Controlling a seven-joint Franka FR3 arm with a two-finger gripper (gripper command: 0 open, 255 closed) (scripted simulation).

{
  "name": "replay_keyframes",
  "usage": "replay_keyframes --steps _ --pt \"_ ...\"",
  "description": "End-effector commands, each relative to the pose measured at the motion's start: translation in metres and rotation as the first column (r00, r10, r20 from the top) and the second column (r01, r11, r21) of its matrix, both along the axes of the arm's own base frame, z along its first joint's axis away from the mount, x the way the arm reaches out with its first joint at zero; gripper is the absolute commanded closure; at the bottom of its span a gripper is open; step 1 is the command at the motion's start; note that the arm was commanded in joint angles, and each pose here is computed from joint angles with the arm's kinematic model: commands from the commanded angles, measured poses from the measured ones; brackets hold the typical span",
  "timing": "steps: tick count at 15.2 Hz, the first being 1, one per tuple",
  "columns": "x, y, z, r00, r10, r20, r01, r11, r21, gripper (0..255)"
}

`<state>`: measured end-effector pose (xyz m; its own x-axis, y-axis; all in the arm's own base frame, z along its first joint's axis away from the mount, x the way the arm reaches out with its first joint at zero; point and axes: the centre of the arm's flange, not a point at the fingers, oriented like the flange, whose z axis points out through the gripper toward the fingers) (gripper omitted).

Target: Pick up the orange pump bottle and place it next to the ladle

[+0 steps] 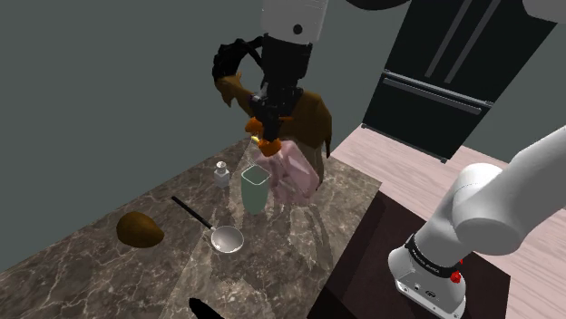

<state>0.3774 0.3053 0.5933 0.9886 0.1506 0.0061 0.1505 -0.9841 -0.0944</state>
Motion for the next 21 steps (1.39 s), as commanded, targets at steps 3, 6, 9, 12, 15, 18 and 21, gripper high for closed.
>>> replay_keyframes --steps 3,6,9,12,15,18,21 --pt "0.010 0.050 -0.011 1.000 -0.001 0.000 0.001 1.000 0.001 255" --pt "0.016 0.088 -0.022 1.000 -0.001 0.000 0.001 1.000 0.001 255" --pt "0.022 0.125 -0.032 1.000 -0.001 0.000 0.001 1.000 0.001 255" --pt "0.028 0.163 -0.043 1.000 -0.001 0.000 0.001 1.000 0.001 255" --pt "0.034 0.201 -0.053 1.000 -0.001 0.000 0.001 1.000 0.001 255" --pt "0.040 0.239 -0.064 1.000 -0.001 0.000 0.001 1.000 0.001 255" --pt "0.043 0.261 -0.075 1.000 -0.001 0.000 0.001 1.000 0.001 255"
